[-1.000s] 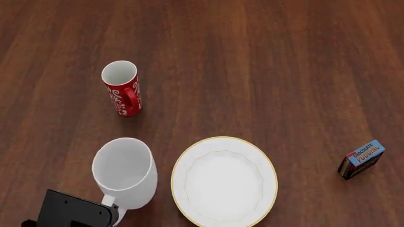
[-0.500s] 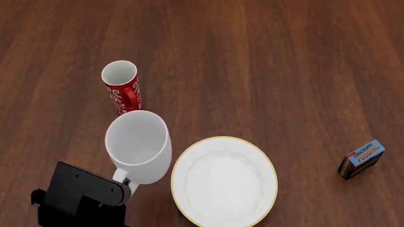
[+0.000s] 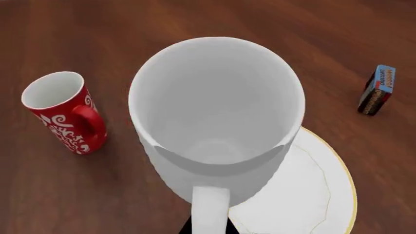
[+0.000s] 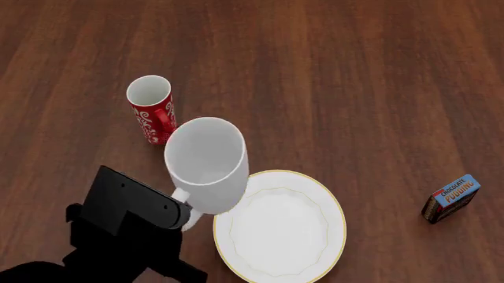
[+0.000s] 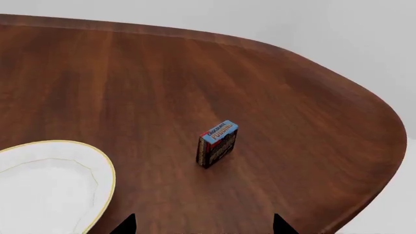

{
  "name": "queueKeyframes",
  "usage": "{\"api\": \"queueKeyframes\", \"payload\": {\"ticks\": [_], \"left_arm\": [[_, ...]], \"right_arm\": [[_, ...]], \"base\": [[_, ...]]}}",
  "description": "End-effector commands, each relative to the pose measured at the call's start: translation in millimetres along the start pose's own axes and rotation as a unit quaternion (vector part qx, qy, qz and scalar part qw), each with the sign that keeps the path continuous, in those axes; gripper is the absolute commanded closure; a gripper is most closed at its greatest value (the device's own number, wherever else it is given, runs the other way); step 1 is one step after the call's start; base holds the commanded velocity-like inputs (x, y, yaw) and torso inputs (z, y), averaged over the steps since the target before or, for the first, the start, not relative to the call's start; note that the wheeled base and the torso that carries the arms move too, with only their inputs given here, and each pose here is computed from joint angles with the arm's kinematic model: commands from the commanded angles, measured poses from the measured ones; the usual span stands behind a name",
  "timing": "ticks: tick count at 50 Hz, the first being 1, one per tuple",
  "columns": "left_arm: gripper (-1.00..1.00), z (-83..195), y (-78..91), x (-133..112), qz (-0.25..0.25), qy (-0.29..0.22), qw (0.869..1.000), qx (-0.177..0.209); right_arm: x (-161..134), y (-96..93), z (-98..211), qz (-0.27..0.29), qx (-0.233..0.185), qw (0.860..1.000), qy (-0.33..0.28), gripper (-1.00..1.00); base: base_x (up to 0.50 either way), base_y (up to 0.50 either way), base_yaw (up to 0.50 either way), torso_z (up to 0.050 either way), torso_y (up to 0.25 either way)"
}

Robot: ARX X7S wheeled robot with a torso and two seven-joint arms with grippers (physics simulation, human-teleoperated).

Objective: Put the white mug on the plate.

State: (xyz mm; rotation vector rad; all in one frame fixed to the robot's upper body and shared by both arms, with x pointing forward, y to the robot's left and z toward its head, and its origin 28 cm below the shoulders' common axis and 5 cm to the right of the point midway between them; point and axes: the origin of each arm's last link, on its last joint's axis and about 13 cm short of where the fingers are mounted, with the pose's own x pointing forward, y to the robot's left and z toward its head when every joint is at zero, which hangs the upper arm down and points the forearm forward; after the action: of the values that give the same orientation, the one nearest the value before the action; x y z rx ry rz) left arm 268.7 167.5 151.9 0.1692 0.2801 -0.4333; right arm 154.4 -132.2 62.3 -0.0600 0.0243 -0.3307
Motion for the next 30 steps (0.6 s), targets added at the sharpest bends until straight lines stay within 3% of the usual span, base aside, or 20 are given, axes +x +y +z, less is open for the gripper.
{"api": "queueKeyframes", "payload": {"ticks": [1, 8, 30], "left_arm": [[1.0, 14.0, -7.7, 0.4, -0.046, 0.008, 0.999, 0.024], [1.0, 19.4, -13.3, 5.4, -0.056, 0.034, 0.998, 0.012], [1.0, 21.2, -25.7, 30.7, -0.081, 0.02, 0.995, 0.05]], "right_arm": [[2.0, 0.7, -0.2, 0.002, 0.001, 1.0, 0.001, -1.0], [3.4, 2.1, -0.3, 0.007, 0.001, 1.0, 0.001, -1.0], [1.4, 1.5, -1.6, 0.004, 0.002, 1.0, 0.002, -1.0]], "base": [[0.0, 0.0, 0.0, 0.0, 0.0], [0.0, 0.0, 0.0, 0.0, 0.0], [0.0, 0.0, 0.0, 0.0, 0.001]]}}
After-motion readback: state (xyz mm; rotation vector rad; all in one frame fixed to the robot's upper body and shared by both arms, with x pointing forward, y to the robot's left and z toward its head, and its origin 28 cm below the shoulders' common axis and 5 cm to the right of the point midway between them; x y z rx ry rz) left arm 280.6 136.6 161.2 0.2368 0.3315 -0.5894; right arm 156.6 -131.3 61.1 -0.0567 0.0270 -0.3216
